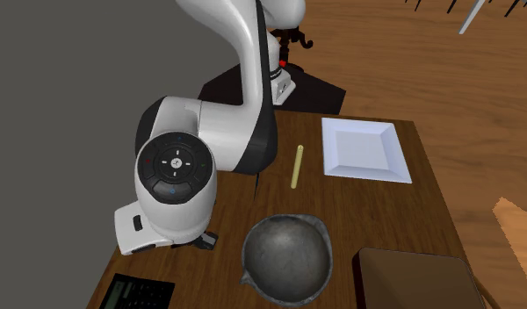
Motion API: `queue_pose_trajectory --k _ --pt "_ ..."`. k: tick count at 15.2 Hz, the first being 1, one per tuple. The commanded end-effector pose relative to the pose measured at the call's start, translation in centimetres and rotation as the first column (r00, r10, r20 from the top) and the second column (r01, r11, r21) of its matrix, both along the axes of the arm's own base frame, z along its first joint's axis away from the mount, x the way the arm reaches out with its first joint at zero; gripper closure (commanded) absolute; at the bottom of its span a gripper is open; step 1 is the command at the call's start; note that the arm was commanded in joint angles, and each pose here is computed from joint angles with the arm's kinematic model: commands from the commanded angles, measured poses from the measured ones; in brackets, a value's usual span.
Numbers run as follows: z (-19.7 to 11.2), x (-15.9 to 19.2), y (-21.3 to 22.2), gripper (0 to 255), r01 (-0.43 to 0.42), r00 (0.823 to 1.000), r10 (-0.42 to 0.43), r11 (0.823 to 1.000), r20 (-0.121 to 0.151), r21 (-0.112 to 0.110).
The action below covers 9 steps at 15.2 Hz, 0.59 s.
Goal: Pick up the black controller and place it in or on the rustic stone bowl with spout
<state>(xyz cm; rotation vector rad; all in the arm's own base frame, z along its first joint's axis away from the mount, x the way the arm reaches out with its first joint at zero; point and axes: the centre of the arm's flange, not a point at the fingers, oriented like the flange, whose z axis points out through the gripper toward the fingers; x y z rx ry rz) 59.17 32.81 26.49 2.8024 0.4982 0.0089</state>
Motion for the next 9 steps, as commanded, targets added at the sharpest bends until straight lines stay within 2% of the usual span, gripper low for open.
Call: queue_pose_trajectory --k 1,7,9 --pt "0.0 0.0 0.0 255 0.000 1.000 0.000 1.000 0.000 0.000" --pt "0.0 0.0 0.0 255 0.000 1.000 0.000 1.000 0.000 0.000" --pt "1.0 0.0 0.0 255 0.000 1.000 0.000 1.000 0.000 0.000"
